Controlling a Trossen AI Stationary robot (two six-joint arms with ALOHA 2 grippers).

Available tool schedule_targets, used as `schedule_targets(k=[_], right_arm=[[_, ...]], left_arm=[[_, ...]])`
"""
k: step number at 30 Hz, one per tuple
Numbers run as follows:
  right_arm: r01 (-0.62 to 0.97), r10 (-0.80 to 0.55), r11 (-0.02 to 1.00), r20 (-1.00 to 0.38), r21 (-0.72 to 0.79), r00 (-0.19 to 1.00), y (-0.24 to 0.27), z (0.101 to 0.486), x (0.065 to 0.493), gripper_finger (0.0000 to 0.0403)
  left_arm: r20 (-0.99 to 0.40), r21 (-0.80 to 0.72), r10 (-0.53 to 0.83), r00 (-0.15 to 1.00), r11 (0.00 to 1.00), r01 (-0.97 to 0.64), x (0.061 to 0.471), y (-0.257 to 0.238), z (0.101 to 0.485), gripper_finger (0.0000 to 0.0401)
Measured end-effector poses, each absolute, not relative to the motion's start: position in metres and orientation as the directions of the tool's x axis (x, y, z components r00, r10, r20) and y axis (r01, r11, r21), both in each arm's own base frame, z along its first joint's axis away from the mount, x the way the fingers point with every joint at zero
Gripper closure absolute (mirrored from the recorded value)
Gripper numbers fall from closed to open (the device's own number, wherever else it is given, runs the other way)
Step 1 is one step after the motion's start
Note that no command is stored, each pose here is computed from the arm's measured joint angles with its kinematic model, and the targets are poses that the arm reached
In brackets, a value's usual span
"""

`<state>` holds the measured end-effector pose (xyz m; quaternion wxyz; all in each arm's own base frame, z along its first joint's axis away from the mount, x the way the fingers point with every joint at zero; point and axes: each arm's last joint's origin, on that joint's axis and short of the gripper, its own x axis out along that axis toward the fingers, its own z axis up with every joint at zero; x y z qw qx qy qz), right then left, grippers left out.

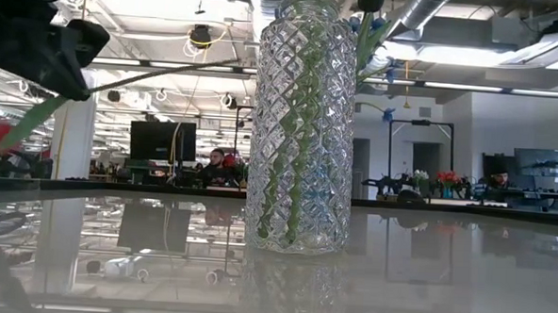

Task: Sort flowers into vase by color
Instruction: Put the red flower into the transparent vase

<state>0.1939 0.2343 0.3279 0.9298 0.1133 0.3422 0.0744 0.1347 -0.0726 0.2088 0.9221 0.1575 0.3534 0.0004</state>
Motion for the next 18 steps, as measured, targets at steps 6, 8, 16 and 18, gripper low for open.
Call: schedule_targets(k=[6,8,16,18], right_arm=[[-0.058,0.213,0.964,-0.62,0.261,0.755,0.2335,0.3278,0.1949,0.0159],[-0.059,0.213,0.964,-0.62,0.26,0.755,0.2335,0.3278,0.1949,0.0159],[-0.062,0.219,0.963,-0.622,0.263,0.752,0.2337,0.3278,0.1948,0.0159],[-0.062,0.219,0.963,-0.622,0.263,0.752,0.2337,0.3278,0.1948,0.0159]], left_arm=[[-0.638,0.302,0.136,0.758,0.95,0.083,0.1356,-0.0723,0.212,0.0317],[-0.643,0.295,0.146,0.752,0.953,0.067,0.1348,-0.0716,0.2112,0.0291],[-0.623,0.311,0.137,0.77,0.947,0.083,0.1376,-0.0734,0.213,0.0244],[-0.593,0.295,0.186,0.784,0.956,-0.003,0.1418,-0.074,0.2128,0.0244]])
